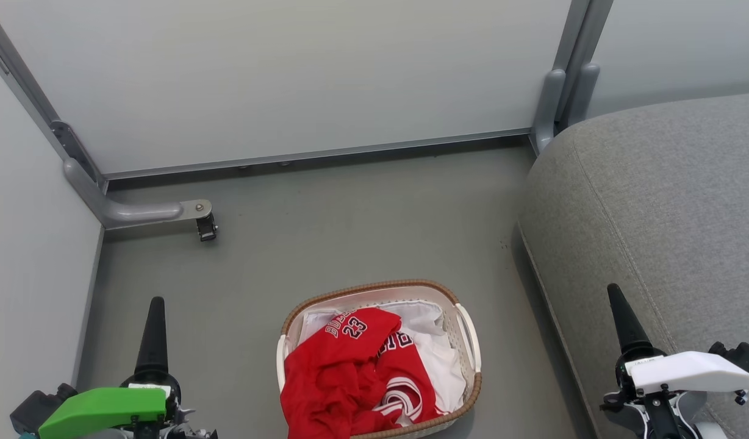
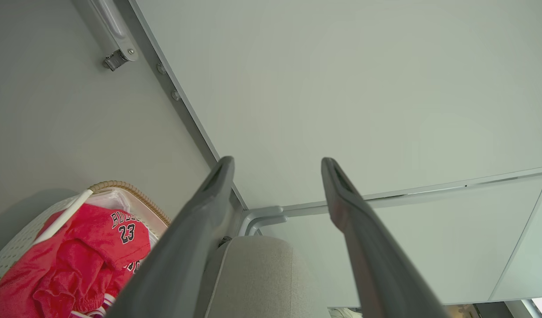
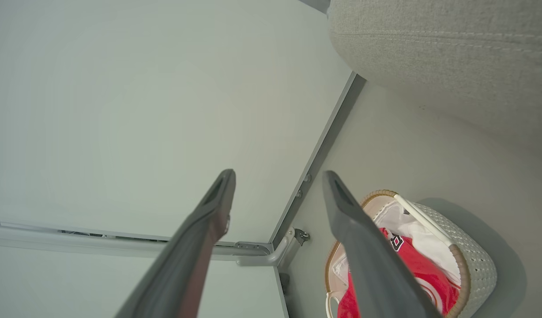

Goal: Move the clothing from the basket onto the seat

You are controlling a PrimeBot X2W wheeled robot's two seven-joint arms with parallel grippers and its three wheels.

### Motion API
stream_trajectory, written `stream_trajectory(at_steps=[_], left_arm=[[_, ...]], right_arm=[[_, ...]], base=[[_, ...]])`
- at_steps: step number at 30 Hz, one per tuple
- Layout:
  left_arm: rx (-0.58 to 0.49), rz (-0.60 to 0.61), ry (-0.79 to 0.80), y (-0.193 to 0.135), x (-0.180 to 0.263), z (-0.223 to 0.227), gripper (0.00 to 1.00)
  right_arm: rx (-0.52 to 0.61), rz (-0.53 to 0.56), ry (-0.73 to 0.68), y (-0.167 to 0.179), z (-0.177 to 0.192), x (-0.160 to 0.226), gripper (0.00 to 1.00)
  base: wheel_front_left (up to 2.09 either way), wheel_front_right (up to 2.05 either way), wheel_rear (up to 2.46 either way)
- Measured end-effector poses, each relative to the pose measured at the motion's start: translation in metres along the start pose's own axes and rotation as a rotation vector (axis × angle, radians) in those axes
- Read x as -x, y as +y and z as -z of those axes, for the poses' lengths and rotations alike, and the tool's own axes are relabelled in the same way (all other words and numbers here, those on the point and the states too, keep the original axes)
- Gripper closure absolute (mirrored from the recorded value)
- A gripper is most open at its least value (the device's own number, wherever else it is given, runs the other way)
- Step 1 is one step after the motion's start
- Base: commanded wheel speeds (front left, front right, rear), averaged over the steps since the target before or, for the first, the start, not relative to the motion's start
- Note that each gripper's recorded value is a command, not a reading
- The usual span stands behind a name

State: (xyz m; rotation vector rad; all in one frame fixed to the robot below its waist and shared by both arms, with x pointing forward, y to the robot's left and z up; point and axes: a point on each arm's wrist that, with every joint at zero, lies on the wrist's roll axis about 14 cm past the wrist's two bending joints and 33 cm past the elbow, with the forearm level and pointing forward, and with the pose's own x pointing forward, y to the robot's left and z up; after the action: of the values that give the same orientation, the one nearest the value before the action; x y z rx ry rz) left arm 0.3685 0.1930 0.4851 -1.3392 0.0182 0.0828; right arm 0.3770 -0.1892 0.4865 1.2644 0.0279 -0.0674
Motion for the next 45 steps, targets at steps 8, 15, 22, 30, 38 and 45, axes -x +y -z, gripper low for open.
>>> stream_trajectory(at_steps=[8, 15, 22, 30, 38, 45], left_arm=[[-0.155, 0.036, -0.008, -0.011, -0.001, 0.0, 0.0], [-0.279, 0.048, -0.007, -0.015, 0.001, 0.003, 0.0], [-0.427, 0.049, 0.001, -0.014, 0.003, 0.009, 0.0], [-0.571, 0.027, 0.016, -0.005, 0.007, 0.015, 0.0], [-0.68, 0.025, 0.03, 0.0, 0.012, 0.02, 0.0], [-0.747, 0.028, 0.033, 0.002, 0.014, 0.023, 0.0]], right_arm=[[0.148, -0.038, -0.015, 0.011, -0.003, -0.002, 0.0], [0.309, -0.082, -0.011, 0.023, 0.002, -0.003, 0.0], [0.436, -0.111, -0.008, 0.03, 0.007, -0.003, 0.0], [0.548, -0.127, -0.004, 0.031, 0.011, -0.002, 0.0], [0.649, -0.143, -0.002, 0.032, 0.015, -0.002, 0.0], [0.724, -0.16, 0.002, 0.033, 0.02, -0.002, 0.0]], base=[[0.0, 0.0, 0.0], [0.0, 0.0, 0.0], [0.0, 0.0, 0.0], [0.0, 0.0, 0.0], [0.0, 0.0, 0.0], [0.0, 0.0, 0.0]])
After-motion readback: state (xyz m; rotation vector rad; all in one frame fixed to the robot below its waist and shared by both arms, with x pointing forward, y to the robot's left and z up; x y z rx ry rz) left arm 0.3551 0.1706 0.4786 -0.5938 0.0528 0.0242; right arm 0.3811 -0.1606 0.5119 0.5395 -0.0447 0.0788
